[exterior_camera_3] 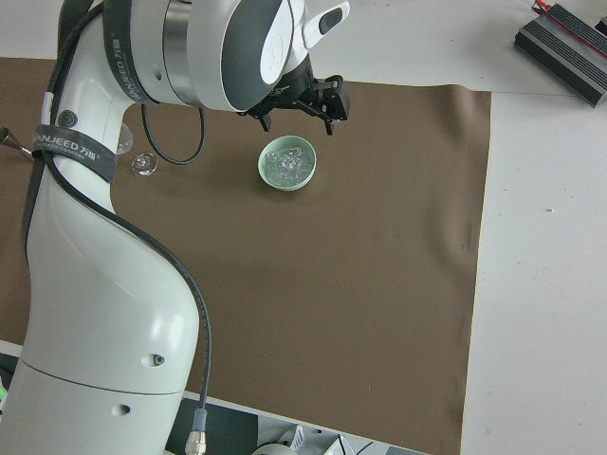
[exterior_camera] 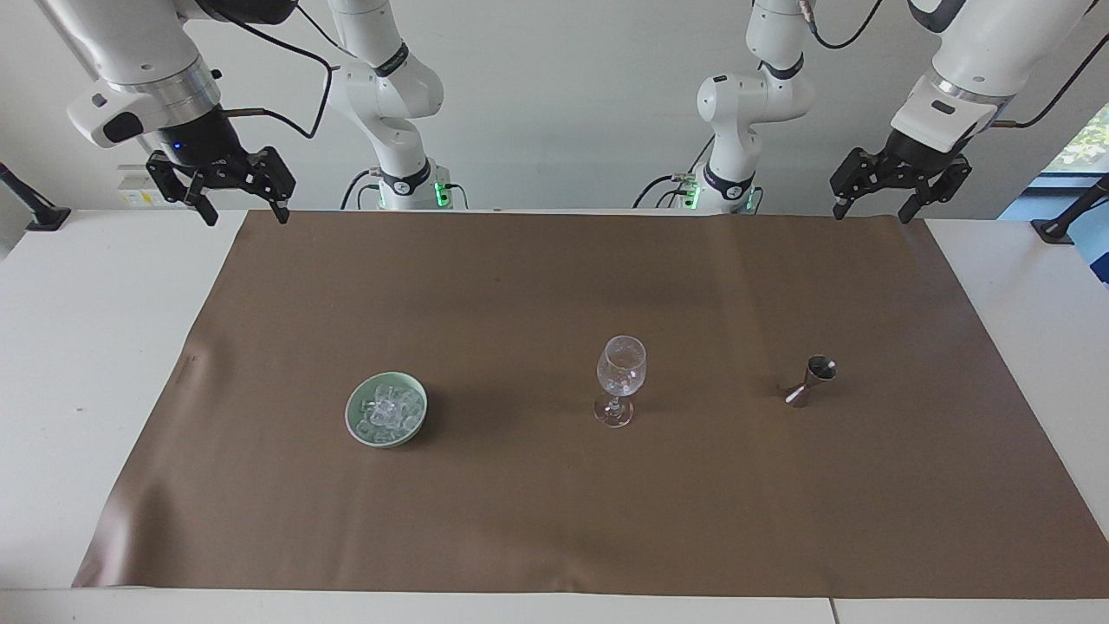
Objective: Pour wine and add ice with both arms
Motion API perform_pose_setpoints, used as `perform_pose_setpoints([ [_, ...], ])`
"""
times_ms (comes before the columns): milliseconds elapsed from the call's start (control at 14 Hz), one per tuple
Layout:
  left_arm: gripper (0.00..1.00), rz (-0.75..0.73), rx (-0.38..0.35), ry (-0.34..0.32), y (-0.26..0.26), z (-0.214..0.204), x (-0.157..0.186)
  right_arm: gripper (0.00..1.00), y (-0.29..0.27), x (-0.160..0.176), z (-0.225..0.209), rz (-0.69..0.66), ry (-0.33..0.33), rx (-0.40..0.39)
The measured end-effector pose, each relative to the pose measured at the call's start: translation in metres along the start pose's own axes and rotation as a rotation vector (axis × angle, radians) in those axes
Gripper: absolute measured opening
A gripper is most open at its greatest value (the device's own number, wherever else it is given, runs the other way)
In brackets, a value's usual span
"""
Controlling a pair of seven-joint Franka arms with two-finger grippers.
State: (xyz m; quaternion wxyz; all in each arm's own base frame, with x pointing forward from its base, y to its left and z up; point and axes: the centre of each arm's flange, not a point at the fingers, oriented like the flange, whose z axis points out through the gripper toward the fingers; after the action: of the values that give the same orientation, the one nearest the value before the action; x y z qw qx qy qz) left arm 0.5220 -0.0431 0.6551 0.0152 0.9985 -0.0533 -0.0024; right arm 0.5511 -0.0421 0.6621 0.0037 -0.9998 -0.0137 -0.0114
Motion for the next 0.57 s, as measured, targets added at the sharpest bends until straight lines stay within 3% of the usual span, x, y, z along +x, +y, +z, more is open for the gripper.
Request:
perform_pose_setpoints([
  [573, 1.00, -0.005, -0.001, -0.001, -0.0020, 0.0000, -0.0002, 1.00, 0.0000, 0.0000, 0.0000, 0.000, 0.000, 0.000],
])
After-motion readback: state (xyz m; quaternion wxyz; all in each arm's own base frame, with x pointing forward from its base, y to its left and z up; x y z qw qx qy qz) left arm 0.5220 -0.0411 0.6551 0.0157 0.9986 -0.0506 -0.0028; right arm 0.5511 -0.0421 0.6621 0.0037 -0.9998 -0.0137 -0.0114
